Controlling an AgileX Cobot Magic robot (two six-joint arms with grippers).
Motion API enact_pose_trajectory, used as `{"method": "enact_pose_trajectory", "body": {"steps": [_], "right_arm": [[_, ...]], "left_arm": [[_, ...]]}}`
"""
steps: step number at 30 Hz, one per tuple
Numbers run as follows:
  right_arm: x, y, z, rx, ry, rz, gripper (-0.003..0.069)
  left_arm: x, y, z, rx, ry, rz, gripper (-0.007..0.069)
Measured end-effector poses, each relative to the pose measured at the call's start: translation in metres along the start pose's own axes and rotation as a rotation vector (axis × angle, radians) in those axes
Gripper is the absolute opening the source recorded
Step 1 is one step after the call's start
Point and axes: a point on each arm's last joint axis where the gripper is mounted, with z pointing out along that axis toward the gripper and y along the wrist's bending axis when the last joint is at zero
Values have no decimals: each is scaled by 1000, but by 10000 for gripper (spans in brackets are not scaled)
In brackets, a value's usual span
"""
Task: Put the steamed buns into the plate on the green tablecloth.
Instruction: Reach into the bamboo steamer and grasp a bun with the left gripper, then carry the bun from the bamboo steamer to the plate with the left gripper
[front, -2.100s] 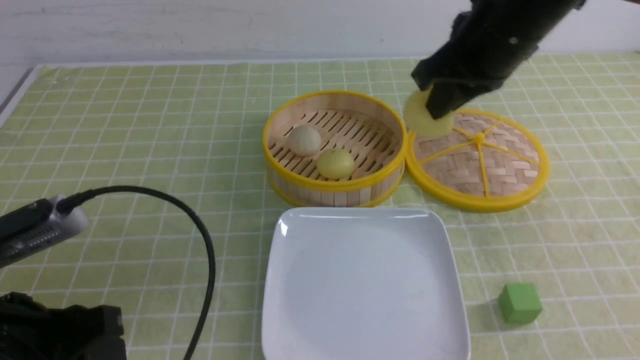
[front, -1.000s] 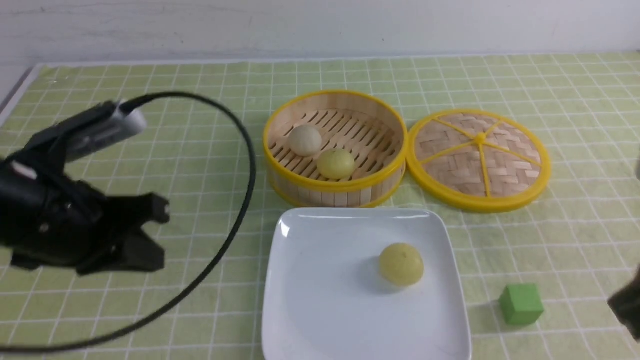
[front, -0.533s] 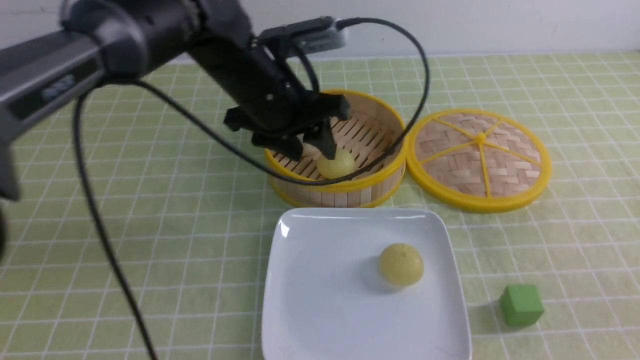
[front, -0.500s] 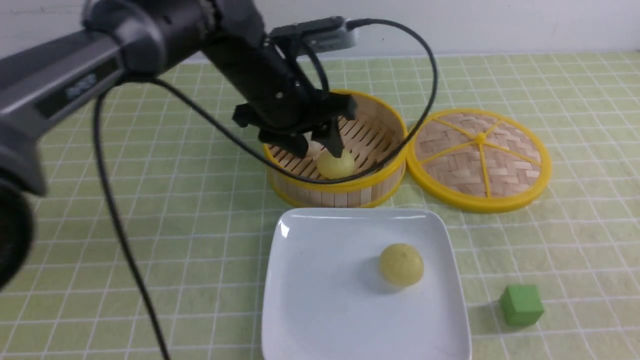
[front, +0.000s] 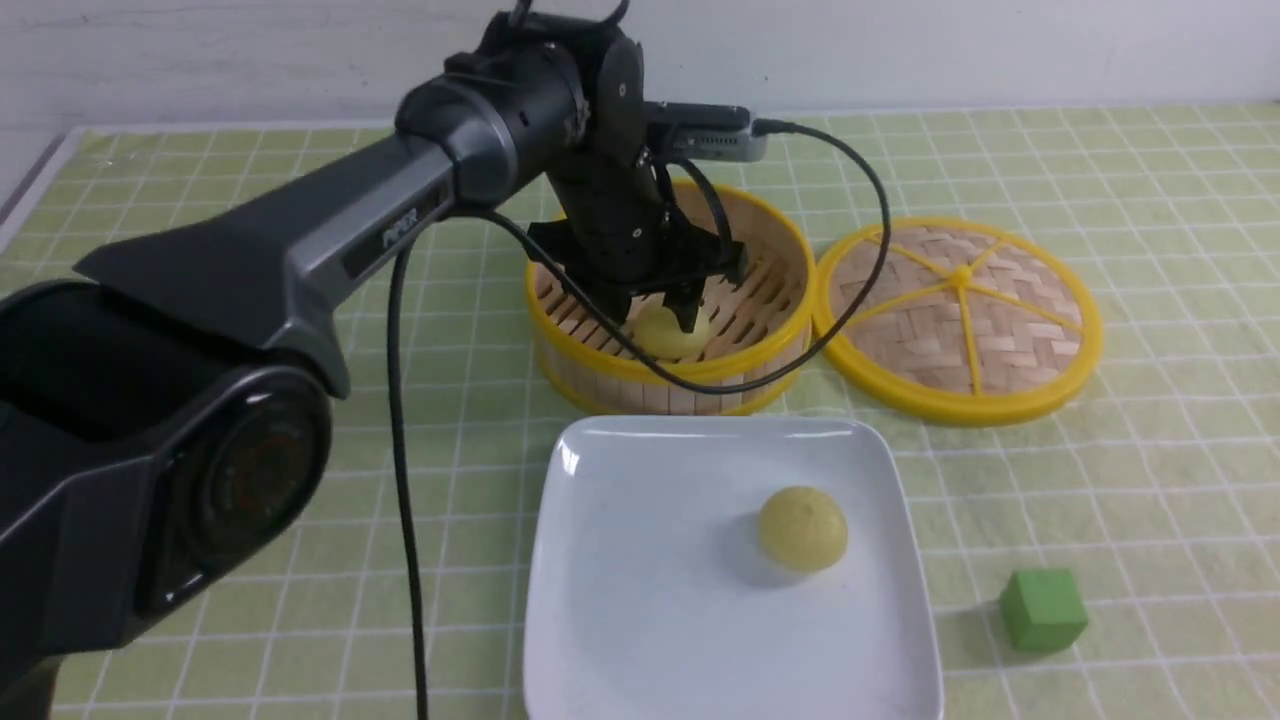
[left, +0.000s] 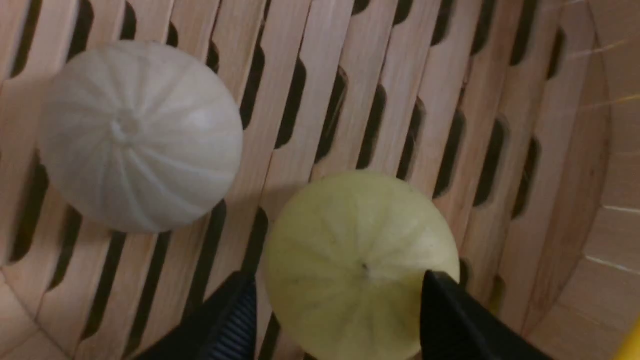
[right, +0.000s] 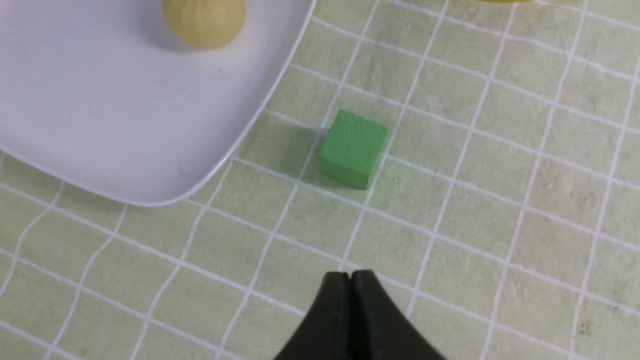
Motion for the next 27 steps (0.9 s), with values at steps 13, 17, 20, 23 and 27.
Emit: {"method": "enact_pose_trajectory", "body": {"steps": [13,17,20,23,27], "right_arm": [[7,-1,6,1,23,1,18],[10,-1,8,2,33,1,25],[10,0,8,-2,31,5,29],[10,0,8,-6,31,9,35],[10,0,8,-7,31,9,44]], "left_arm": [[-3,-2,-74,-13,-18,-67,25],[11,-2,-185,-2,-118,-26,25],[35,-7,-203,41,-82,-12,25],[70,-19,-166,65,83,9,25],[106,-29,-90,67,179,-2,36]]}}
